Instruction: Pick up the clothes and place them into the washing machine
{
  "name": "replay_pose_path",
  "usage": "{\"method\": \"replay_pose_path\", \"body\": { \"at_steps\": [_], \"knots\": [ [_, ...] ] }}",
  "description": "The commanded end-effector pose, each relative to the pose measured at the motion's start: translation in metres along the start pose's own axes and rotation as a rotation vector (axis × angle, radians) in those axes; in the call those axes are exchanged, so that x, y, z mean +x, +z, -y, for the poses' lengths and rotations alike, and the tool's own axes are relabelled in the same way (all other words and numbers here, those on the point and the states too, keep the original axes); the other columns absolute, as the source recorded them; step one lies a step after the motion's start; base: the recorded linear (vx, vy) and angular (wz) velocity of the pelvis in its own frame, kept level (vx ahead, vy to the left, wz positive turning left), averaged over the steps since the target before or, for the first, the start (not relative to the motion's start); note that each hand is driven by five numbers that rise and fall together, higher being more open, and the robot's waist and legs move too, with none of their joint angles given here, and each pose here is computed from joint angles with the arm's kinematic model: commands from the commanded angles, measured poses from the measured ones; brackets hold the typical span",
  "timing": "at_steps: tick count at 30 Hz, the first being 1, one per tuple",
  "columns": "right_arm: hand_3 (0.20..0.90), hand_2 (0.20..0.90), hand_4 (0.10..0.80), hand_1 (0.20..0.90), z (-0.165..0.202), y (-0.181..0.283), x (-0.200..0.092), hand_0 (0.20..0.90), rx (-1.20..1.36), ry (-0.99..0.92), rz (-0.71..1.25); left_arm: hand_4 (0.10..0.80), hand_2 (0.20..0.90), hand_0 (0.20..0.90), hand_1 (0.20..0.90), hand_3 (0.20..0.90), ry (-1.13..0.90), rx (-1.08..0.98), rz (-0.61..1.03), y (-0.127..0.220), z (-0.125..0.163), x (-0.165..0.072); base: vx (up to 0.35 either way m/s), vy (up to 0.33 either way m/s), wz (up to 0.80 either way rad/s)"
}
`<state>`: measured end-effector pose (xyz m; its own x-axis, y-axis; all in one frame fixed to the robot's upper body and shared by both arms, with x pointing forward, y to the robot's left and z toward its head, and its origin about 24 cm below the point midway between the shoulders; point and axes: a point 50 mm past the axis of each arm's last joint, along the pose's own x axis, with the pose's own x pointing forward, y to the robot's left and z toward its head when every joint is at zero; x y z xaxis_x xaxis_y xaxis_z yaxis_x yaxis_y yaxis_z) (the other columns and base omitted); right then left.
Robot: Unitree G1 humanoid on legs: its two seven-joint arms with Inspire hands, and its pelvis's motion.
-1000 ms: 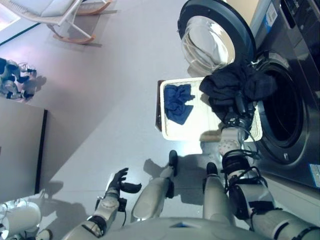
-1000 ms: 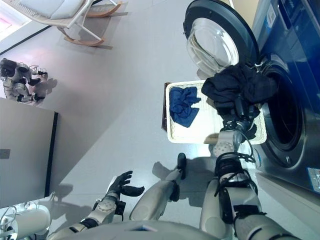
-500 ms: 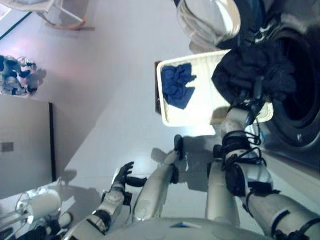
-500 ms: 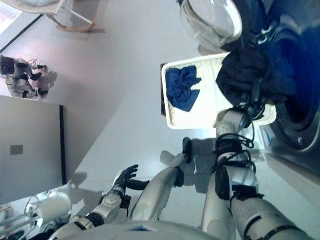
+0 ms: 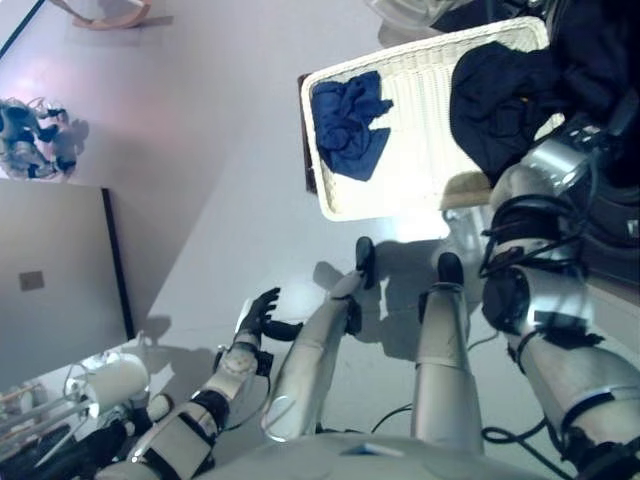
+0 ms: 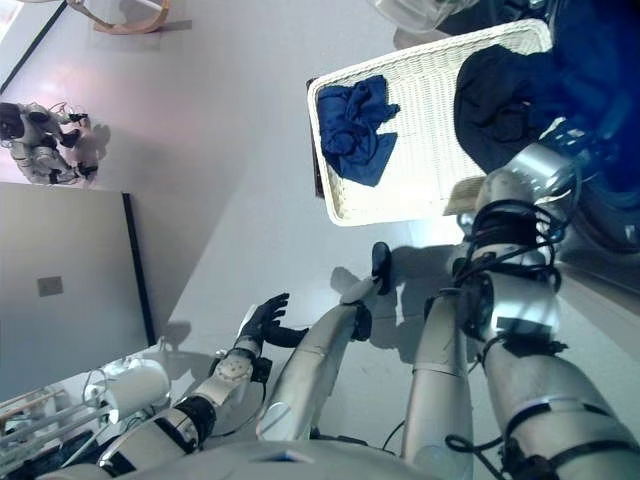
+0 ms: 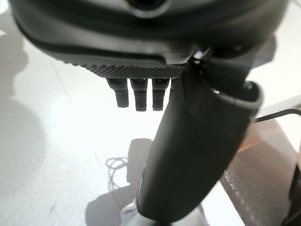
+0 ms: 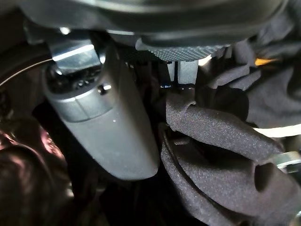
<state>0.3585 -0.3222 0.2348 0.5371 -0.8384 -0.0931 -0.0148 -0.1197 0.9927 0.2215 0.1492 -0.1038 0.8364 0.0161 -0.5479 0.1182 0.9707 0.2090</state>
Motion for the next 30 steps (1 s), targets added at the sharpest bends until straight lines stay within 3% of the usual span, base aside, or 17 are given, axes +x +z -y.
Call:
{"method": "replay_pose_path", "body": {
  "at_steps": [1, 8, 9, 10, 11, 25, 30],
  "knots": [
    [0.3, 0.3, 0.4, 0.3, -0.11, 0.038, -0.008, 0.3, 0.064, 0.398, 0.148, 0.8, 0.9, 0.9, 0.9, 0.9, 0.077, 0.019, -0.009, -0.013, -0.024, -0.006, 0.098, 0.047, 0.08],
    [0.3, 0.3, 0.4, 0.3, -0.146, 0.073, -0.002, 0.3, -0.044, 0.475, 0.266, 0.8, 0.9, 0.9, 0.9, 0.9, 0.075, 0.024, -0.01, -0.019, -0.025, -0.01, 0.096, 0.042, 0.12],
    [0.472, 0.472, 0.515, 0.472, -0.151, 0.075, -0.004, 0.472, -0.045, 0.485, 0.274, 0.8, 0.9, 0.9, 0.9, 0.9, 0.07, 0.026, -0.012, -0.019, -0.024, -0.011, 0.076, 0.037, 0.11],
    [0.568, 0.568, 0.579, 0.568, -0.153, 0.075, -0.003, 0.568, -0.078, 0.489, 0.278, 0.8, 0.9, 0.9, 0.9, 0.9, 0.064, 0.023, -0.013, -0.02, -0.021, -0.011, 0.069, 0.026, 0.09],
    [0.9, 0.9, 0.8, 0.9, -0.153, 0.075, -0.003, 0.9, -0.106, 0.493, 0.283, 0.8, 0.9, 0.9, 0.9, 0.9, 0.061, 0.026, -0.016, -0.021, -0.02, -0.012, 0.07, 0.021, 0.06],
    [0.9, 0.9, 0.8, 0.9, -0.114, 0.056, 0.009, 0.9, -0.184, 0.385, 0.225, 0.8, 0.9, 0.9, 0.9, 0.9, 0.038, 0.001, -0.027, -0.024, -0.01, -0.015, 0.027, 0.003, 0.0],
    [0.9, 0.9, 0.8, 0.9, -0.083, 0.031, 0.013, 0.9, -0.403, 0.351, 0.158, 0.8, 0.9, 0.9, 0.9, 0.9, 0.053, 0.0, -0.059, -0.03, -0.013, -0.016, 0.0, 0.0, 0.0]
  ]
}}
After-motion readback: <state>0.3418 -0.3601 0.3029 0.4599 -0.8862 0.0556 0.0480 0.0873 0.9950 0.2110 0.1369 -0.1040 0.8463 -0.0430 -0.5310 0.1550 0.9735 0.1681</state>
